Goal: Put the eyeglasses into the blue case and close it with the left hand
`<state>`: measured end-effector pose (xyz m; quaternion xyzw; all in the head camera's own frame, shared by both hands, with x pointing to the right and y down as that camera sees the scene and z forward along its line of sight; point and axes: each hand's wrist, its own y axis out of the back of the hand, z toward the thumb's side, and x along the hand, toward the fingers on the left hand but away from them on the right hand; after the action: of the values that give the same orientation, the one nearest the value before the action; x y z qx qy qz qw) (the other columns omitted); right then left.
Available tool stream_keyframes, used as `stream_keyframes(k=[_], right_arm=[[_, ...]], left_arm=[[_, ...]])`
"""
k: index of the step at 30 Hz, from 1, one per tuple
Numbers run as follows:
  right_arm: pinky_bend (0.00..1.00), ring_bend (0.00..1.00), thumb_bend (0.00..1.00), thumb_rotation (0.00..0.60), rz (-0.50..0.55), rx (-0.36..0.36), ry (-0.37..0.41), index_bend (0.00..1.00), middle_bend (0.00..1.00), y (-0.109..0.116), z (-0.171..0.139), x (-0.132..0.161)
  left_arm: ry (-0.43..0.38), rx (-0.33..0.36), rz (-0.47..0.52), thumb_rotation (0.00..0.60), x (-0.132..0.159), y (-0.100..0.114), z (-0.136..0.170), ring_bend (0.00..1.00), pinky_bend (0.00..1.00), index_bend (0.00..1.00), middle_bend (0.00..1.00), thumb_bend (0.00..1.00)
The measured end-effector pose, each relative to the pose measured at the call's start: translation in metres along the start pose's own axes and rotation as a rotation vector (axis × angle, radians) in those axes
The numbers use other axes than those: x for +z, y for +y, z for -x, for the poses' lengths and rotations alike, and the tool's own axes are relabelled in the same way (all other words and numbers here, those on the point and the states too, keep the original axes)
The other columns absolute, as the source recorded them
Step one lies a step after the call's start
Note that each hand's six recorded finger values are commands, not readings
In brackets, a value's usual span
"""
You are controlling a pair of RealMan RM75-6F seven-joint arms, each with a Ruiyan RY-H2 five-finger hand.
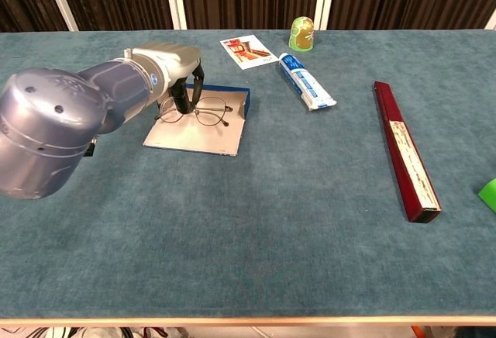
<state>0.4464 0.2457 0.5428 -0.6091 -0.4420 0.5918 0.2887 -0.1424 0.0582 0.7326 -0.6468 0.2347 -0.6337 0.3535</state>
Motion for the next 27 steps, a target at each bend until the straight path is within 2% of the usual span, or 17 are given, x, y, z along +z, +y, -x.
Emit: stream_keyframes(k=[27], right_arm=[[0.17,0.00,0.06,0.600,0.015,0.012,-0.006,0.00,0.00,-0.001,0.002,-0.001]], left_arm=[[0.063,0.017,-0.005,0.600,0.014,-0.002,-0.027,0.00,0.00,0.56,0.05,0.44]])
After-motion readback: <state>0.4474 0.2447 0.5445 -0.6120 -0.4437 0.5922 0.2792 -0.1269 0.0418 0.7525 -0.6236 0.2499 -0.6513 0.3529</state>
